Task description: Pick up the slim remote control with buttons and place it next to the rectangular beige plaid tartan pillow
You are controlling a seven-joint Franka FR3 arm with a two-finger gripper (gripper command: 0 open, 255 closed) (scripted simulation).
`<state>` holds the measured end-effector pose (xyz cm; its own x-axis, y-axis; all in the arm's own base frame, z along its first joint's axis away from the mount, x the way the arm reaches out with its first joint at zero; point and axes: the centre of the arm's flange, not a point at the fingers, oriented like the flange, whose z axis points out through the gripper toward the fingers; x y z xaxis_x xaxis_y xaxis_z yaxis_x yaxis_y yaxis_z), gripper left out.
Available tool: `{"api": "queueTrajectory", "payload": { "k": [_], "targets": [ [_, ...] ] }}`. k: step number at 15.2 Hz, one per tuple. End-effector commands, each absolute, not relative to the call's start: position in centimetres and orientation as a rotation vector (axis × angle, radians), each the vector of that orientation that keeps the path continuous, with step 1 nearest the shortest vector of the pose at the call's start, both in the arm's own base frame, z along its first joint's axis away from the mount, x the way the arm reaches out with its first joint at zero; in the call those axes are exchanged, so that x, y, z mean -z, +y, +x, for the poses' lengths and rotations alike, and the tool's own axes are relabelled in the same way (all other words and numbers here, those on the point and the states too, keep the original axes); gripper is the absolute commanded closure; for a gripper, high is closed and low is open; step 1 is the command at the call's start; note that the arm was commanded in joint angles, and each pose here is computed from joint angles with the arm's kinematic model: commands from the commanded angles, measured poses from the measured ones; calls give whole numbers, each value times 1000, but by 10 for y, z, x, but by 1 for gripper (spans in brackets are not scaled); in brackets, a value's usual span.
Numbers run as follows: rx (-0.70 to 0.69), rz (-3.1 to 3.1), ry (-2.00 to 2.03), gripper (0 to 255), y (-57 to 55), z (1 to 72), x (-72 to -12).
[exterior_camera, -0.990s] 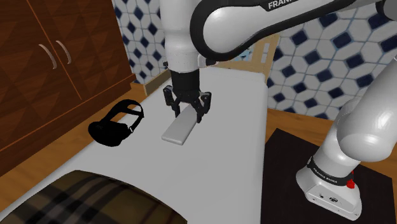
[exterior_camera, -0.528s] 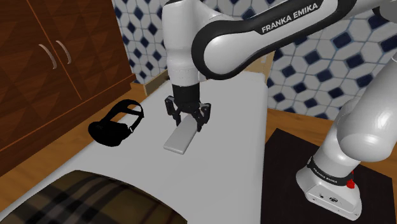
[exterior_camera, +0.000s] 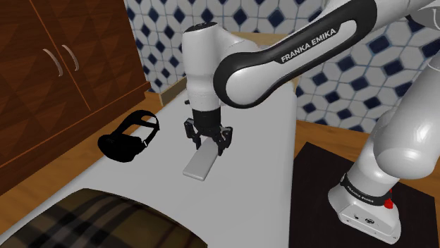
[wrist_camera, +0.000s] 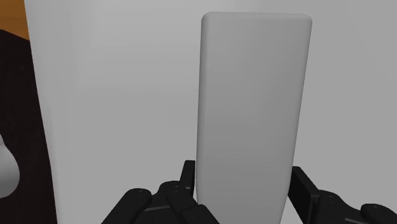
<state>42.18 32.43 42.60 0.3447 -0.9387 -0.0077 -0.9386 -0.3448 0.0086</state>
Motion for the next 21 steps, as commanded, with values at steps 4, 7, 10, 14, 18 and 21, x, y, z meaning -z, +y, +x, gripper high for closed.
{"api": "queueTrajectory", "payload": {
  "k": [4,7,10,14,18,21],
  "targets": [
    [17,2574,-1797,255,323,421,-400],
    [17,2574,-1797,255,323,421,-384],
    [17,2574,-1797,255,323,421,-368],
    [17,2574,-1797,255,323,421,-347],
    [17,2574,-1797,255,323,421,-333],
    [17,2574,-1797,255,323,421,-333]
  ]
}}
